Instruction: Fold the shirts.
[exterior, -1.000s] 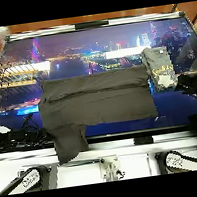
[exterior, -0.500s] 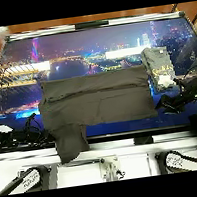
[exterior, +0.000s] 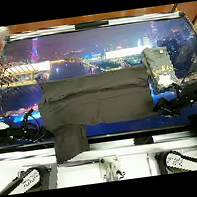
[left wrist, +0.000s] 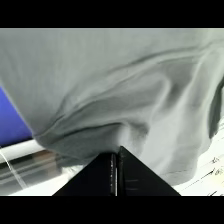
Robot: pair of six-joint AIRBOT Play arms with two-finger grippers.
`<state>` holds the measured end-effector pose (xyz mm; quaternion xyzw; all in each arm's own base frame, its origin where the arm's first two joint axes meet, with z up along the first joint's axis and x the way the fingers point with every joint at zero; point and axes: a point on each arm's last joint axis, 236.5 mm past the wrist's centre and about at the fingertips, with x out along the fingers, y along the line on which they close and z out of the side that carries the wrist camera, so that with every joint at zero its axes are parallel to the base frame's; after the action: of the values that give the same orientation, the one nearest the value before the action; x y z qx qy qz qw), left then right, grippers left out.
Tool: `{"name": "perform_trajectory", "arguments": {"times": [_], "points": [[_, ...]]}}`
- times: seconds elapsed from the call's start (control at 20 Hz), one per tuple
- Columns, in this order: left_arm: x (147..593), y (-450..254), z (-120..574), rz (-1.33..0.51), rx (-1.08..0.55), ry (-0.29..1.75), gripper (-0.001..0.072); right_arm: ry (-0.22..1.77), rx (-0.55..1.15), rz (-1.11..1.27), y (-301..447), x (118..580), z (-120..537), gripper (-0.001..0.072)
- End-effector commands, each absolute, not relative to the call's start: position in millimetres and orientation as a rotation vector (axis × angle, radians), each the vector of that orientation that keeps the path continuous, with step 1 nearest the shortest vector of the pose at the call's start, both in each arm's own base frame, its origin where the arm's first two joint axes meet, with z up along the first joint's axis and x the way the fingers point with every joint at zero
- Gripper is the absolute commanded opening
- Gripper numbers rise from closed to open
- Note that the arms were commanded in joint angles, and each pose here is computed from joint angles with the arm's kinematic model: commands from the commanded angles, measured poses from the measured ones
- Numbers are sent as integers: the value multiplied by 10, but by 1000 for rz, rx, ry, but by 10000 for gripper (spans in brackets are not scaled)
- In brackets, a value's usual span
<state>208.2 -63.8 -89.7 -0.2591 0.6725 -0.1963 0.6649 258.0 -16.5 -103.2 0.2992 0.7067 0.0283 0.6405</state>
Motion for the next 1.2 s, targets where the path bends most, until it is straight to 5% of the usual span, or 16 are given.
{"name": "perform_trajectory", "arguments": {"times": [0.0, 0.1, 0.15, 0.2, 0.25, 0.6, 1.15], "points": [[2197, -600, -817, -447, -566, 1489, 29, 1594, 701, 55, -113, 2603, -1092, 561], [2248, -580, -786, -446, -557, 1476, 29, 1631, 653, 95, 24, 2554, -1141, 526], [2278, -569, -766, -446, -552, 1468, 29, 1639, 621, 117, 82, 2557, -1158, 382], [2324, -551, -733, -446, -544, 1456, 29, 1630, 594, 132, 107, 2597, -1149, 165], [2383, -530, -685, -447, -533, 1442, 29, 1615, 578, 141, 105, 2668, -1103, 69], [3333, -208, 47, -428, -371, 1199, 28, 1277, 403, 176, -58, 3831, -261, 65], [4789, -21, 248, -432, -582, 1072, 28, 975, 351, 66, -12, 5215, -119, 65]]}}
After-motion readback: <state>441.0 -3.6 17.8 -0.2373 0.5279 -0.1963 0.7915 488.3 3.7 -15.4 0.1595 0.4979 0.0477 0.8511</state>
